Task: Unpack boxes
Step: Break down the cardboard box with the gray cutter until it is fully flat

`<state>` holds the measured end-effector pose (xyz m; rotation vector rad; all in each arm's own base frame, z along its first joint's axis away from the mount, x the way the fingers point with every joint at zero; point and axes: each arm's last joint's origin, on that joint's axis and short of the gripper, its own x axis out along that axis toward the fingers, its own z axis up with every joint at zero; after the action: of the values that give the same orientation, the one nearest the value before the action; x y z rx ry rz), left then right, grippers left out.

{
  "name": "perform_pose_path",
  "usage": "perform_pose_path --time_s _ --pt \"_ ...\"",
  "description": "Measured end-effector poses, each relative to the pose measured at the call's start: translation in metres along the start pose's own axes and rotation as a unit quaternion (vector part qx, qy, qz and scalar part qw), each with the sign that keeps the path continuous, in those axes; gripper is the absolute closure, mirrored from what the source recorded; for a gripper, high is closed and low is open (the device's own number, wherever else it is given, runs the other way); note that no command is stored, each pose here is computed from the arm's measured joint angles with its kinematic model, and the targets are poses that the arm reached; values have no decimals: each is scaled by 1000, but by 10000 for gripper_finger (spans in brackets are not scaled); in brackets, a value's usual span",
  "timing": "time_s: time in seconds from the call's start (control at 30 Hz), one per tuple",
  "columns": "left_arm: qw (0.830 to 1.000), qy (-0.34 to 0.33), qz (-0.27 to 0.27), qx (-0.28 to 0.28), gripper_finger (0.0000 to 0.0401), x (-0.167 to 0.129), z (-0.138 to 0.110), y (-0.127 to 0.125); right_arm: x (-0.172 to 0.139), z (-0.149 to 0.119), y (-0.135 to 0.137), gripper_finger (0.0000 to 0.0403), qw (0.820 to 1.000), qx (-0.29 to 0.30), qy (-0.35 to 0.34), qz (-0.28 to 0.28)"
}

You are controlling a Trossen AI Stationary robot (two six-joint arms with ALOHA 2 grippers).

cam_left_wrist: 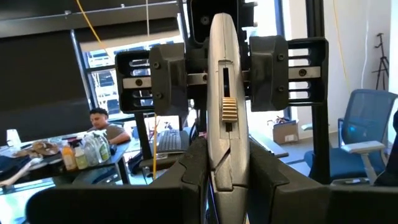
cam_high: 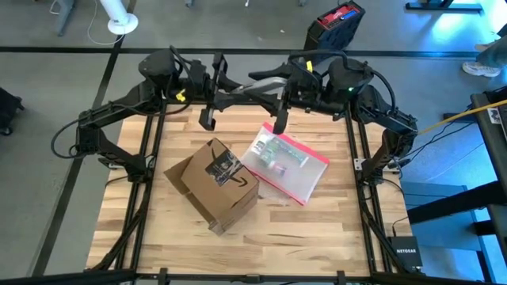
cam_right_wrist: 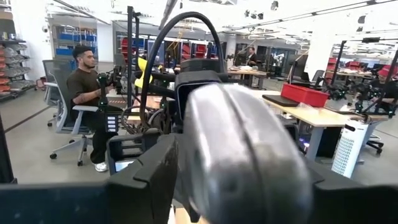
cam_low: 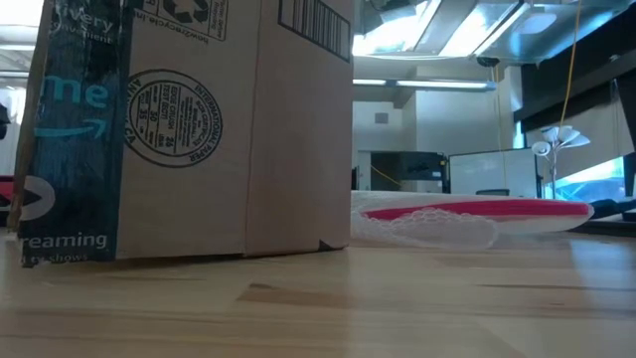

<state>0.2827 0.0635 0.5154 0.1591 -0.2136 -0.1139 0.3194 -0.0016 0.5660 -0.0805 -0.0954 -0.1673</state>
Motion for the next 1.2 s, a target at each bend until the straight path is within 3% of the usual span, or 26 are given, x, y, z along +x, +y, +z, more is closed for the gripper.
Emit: perform_pose_path --time_s 0.33,0.6,1.2 --pt "1000 5 0 -1 346 0 -1 0 3 -2 2 282 1000 0 1 17" --pt "1000 7 0 -5 346 0 -1 0 8 -6 3 318 1000 0 9 18" --pt "1000 27 -2 -8 346 0 -5 -1 7 -7 4 312 1000 1 14 19"
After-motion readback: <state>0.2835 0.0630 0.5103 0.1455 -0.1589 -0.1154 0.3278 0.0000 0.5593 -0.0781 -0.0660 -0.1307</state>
